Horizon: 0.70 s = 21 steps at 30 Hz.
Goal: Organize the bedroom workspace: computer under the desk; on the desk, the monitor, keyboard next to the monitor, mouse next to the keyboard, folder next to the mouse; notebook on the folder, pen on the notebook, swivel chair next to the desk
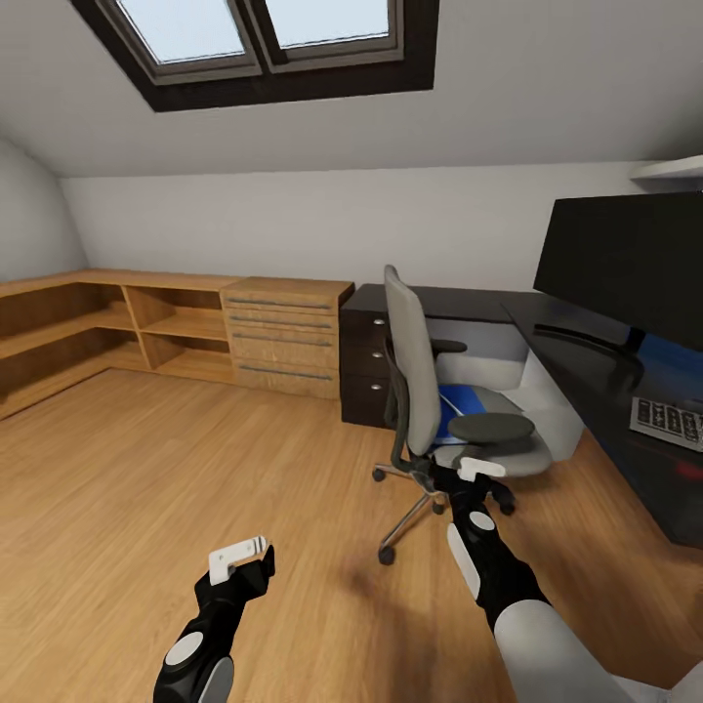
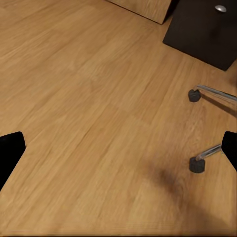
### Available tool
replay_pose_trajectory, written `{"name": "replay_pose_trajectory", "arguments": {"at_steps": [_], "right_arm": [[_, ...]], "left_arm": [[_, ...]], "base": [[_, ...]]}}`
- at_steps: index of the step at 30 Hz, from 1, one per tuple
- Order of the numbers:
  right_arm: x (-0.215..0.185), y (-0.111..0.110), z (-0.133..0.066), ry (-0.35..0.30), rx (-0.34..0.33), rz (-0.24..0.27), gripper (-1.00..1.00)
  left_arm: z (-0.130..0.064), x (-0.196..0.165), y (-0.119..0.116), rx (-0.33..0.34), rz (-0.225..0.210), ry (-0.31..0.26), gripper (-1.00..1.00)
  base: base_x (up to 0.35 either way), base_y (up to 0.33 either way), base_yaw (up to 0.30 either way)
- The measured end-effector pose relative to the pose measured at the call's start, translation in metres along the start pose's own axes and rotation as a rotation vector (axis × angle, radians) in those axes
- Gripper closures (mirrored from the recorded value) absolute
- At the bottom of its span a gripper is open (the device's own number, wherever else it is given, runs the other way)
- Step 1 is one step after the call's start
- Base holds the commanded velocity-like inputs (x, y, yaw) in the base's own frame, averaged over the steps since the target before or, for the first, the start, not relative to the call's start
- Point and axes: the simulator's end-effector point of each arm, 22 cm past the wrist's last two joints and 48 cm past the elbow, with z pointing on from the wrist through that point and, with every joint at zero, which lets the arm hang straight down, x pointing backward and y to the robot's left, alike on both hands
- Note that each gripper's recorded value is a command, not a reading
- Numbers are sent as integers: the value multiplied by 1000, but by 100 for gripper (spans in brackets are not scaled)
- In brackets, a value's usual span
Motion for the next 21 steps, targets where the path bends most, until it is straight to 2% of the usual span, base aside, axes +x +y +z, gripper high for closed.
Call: {"name": "replay_pose_trajectory", "arguments": {"at_steps": [7, 21], "right_arm": [[0, -1, 0, 0, 1, 0, -100], [-1, -5, 1, -1, 8, 1, -100]], "left_arm": [[0, 0, 0, 0, 1, -1, -100], [0, 0, 0, 0, 2, -1, -100]], "base": [[-15, 0, -74], [-1, 0, -248]]}}
